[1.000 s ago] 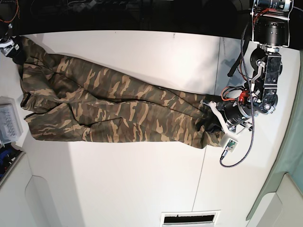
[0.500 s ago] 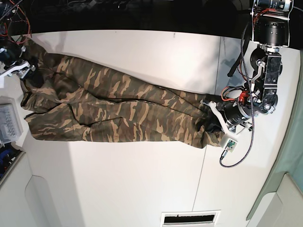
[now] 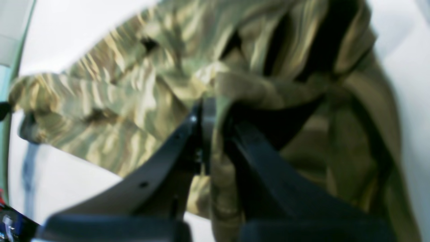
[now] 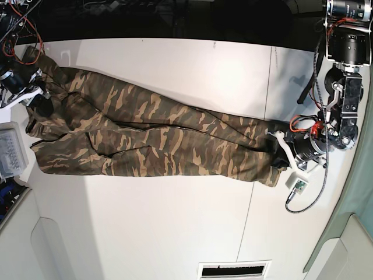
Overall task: Layout the t-shirt on the table in an organized manner, then fold the t-shirt properly
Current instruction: 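Lift the shirt with both grippers and spread it wide across the table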
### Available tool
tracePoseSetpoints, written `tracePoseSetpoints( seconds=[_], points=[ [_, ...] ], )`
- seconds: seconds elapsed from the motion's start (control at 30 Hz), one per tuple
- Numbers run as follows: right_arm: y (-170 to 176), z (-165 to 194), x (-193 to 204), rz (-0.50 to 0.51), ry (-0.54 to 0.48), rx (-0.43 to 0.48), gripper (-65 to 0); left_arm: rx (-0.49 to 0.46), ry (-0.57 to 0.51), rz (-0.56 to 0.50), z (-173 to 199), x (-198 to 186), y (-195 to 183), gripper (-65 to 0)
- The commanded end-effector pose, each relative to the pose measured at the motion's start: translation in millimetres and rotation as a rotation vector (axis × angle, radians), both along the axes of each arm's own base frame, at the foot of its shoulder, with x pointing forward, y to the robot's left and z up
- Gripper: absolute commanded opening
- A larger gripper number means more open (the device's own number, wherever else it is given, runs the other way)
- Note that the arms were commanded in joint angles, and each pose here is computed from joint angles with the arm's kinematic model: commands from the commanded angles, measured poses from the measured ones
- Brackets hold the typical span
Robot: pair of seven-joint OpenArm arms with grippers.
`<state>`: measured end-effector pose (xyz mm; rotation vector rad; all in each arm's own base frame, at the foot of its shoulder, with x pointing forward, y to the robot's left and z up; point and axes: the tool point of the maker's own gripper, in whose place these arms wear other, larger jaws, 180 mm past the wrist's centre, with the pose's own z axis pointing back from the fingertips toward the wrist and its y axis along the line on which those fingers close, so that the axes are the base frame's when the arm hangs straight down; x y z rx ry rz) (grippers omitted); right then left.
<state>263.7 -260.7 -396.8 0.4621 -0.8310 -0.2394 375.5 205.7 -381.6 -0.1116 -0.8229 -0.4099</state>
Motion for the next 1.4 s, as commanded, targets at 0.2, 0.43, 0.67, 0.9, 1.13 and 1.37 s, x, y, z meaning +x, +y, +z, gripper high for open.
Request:
tracePoseSetpoints(
  seconds=[0.2,0.43,0.67,0.9,1.13,1.37],
  points=[
    [-2.7,51.9,-17.4,0.067,-0.089,-0.067,-65.0,0.158,-0.158,-0.210,82.7,-31.0,9.7,-65.0],
    [10.7,60.2,-77.5,0.146,-0.023,-0.148,-65.0,0.279,-0.081,-0.243,86.1,-82.6,26.9,-65.0],
    [4.8,48.2,-136.5,0.140,0.112,-0.144,-65.0,0.306,0.024,-0.235,81.6,-133.4,49.6,-65.0],
    [4.4,39.3,-163.6,0.143,0.187,-0.138,-65.0,0.323,0.146,-0.204,63.0,-176.7,72.8,-65.0],
    [1.9,41.5,-154.5,0.133,0.161,-0.152,-29.2,0.302,0.192,-0.163,51.3,-189.4,72.7,-46.3],
    [-4.3,51.4,-124.6,0.107,0.070,-0.191,-29.2,0.234,0.119,-0.107,54.6,-180.7,63.7,-43.7]
  ],
)
